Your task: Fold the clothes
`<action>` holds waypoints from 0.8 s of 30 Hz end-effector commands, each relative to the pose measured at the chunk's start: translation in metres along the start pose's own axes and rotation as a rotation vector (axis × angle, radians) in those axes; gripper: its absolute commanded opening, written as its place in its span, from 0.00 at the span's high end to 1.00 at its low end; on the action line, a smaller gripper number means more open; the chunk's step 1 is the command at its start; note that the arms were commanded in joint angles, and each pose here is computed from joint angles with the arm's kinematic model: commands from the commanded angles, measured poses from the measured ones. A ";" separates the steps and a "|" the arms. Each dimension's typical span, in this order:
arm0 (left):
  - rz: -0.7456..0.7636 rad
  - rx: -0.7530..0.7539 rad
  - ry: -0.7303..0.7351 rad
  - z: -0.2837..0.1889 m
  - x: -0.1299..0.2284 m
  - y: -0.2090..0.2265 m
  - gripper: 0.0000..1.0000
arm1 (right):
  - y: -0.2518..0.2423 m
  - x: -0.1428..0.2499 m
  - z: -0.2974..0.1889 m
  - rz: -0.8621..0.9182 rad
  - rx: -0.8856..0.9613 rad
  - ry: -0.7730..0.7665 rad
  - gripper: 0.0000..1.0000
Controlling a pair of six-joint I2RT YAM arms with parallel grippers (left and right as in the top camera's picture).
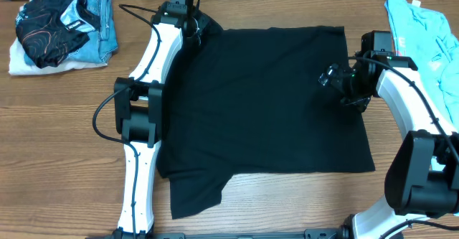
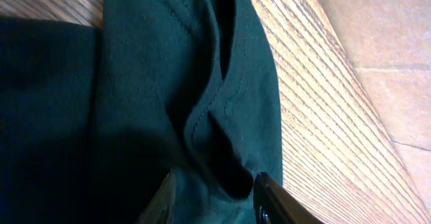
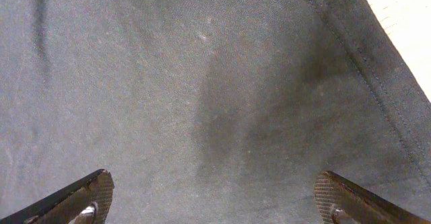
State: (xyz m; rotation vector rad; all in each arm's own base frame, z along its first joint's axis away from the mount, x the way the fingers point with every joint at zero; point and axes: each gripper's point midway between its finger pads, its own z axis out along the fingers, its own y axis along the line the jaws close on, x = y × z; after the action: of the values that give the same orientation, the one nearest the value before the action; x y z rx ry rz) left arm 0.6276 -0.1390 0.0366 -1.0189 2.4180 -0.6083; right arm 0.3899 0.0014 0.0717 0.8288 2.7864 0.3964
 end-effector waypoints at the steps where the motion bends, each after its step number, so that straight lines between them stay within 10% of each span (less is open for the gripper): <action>1: -0.015 -0.019 -0.016 0.012 -0.002 0.010 0.64 | 0.002 -0.002 -0.001 -0.011 0.001 -0.009 0.00; 9: -0.014 -0.014 -0.017 0.012 -0.003 0.009 0.84 | 0.001 -0.002 -0.001 -0.011 0.002 -0.008 0.00; 24: -0.012 0.000 -0.026 0.012 -0.005 0.006 0.77 | 0.001 -0.002 -0.001 -0.011 0.002 -0.008 0.00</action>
State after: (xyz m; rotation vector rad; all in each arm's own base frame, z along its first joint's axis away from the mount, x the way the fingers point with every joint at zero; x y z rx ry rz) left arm 0.6347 -0.1402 0.0420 -1.0090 2.3837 -0.6313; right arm 0.3898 0.0014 0.0717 0.8290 2.7868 0.3964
